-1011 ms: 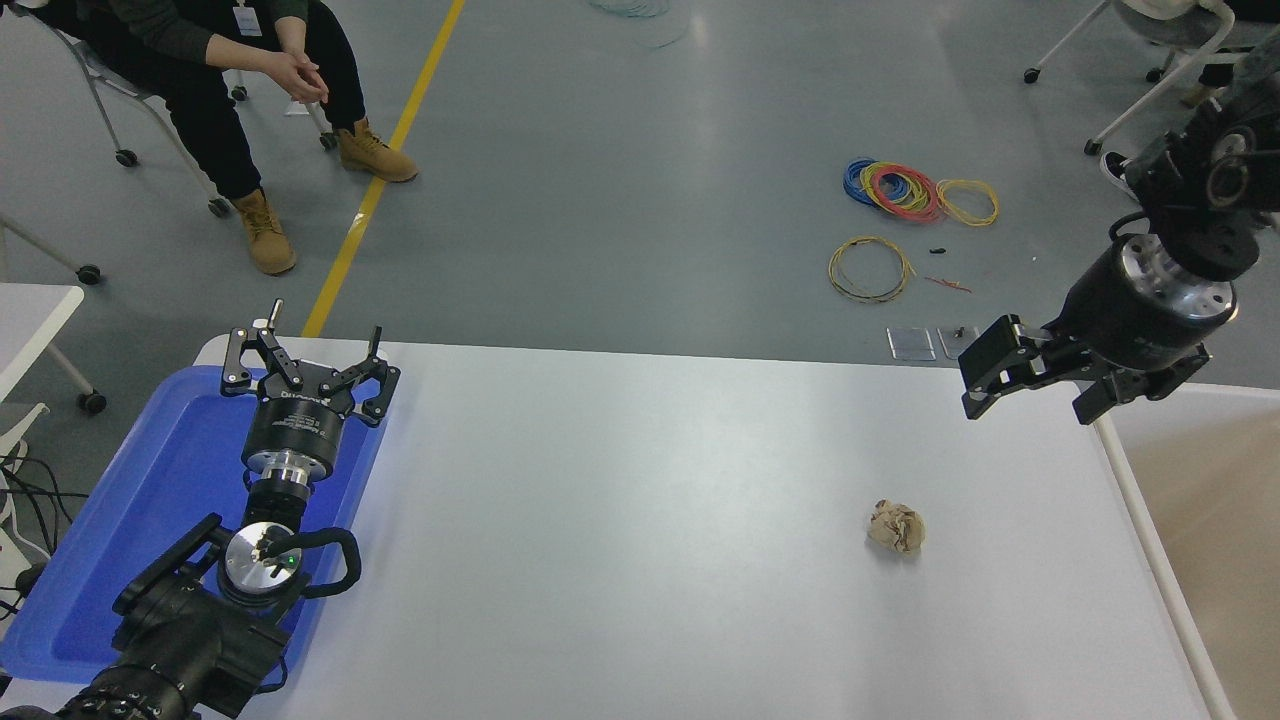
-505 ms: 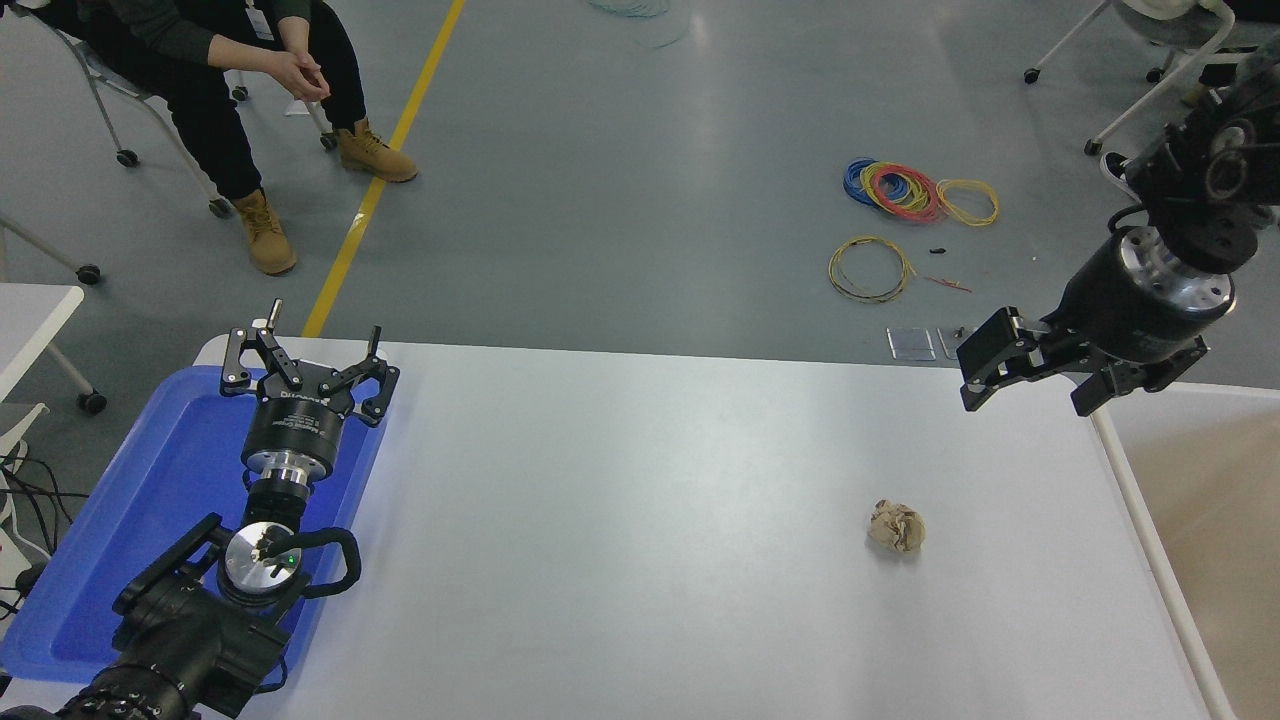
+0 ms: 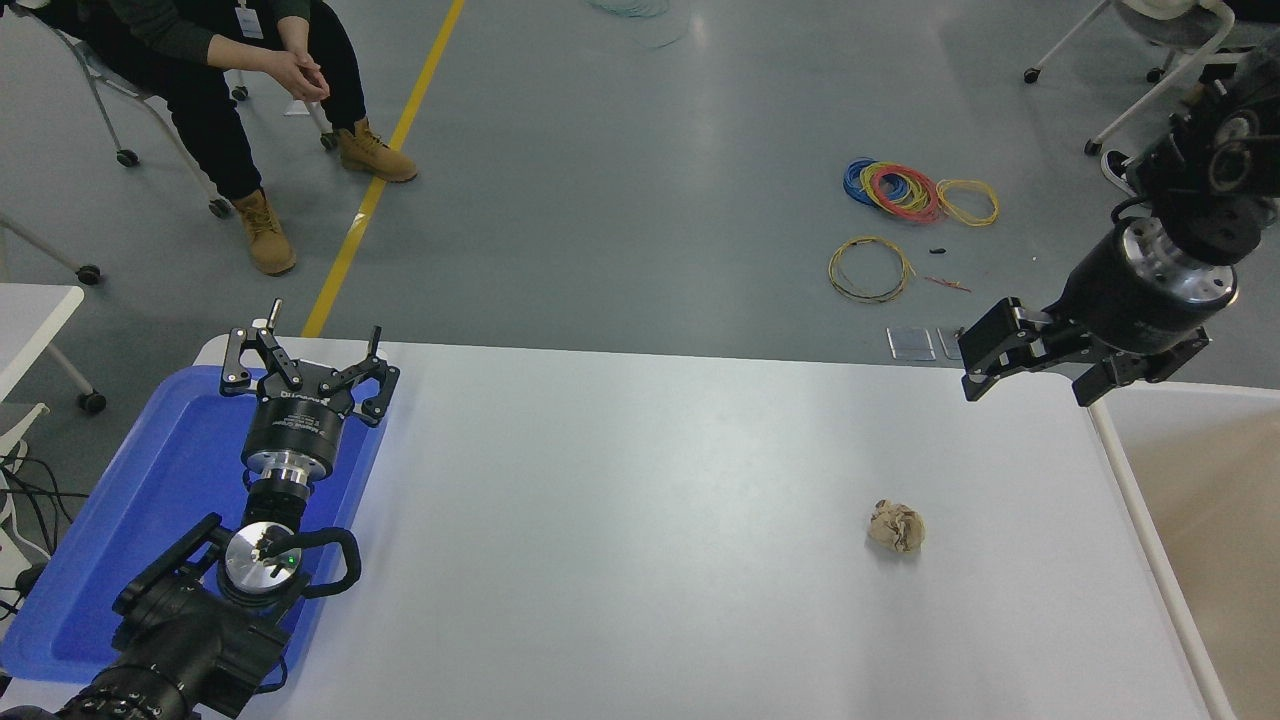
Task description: Pick up paper ball place in dustbin
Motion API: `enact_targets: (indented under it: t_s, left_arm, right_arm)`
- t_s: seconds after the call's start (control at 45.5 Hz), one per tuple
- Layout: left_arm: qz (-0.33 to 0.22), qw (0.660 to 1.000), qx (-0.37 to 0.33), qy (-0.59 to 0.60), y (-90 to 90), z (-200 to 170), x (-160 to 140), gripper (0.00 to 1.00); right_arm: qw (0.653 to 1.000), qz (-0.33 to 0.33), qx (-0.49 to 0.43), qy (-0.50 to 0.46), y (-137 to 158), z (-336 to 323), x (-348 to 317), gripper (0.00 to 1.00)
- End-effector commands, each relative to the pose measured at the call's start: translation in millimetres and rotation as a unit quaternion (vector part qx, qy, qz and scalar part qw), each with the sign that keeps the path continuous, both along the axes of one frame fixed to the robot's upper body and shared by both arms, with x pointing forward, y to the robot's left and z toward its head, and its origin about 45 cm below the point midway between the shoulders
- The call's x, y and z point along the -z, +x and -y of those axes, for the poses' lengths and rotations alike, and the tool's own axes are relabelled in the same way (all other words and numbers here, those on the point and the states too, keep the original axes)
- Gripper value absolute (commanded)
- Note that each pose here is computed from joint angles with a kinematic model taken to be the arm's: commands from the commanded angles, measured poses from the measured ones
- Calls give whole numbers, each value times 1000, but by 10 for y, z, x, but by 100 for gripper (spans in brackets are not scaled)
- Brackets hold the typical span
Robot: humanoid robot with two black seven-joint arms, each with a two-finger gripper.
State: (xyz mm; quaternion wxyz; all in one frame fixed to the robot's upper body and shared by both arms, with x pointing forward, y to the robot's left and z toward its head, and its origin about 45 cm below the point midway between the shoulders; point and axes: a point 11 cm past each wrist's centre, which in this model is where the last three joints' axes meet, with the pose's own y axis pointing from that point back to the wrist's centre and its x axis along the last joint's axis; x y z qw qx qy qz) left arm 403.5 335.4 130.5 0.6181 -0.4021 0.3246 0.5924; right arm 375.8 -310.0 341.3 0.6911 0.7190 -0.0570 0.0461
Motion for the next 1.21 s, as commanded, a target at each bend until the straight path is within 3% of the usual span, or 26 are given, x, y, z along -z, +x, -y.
enact_targets:
  t_s: [0.0, 0.659, 0.835, 1.187]
  left_arm:
    - [0, 1000, 0, 0, 0, -1, 0, 100]
    - [1, 1000, 0, 0, 0, 0, -2, 100]
    - [1, 1000, 0, 0, 0, 0, -2, 100]
    - [0, 1000, 1, 0, 0, 1, -1, 100]
  right_arm:
    - [1000, 7, 4, 5, 78, 10, 47, 100]
    - [998, 57, 39, 8, 388, 125, -72, 100]
    - [999, 11, 32, 5, 287, 66, 325, 100]
    - [998, 58, -8, -17, 316, -174, 1019, 100]
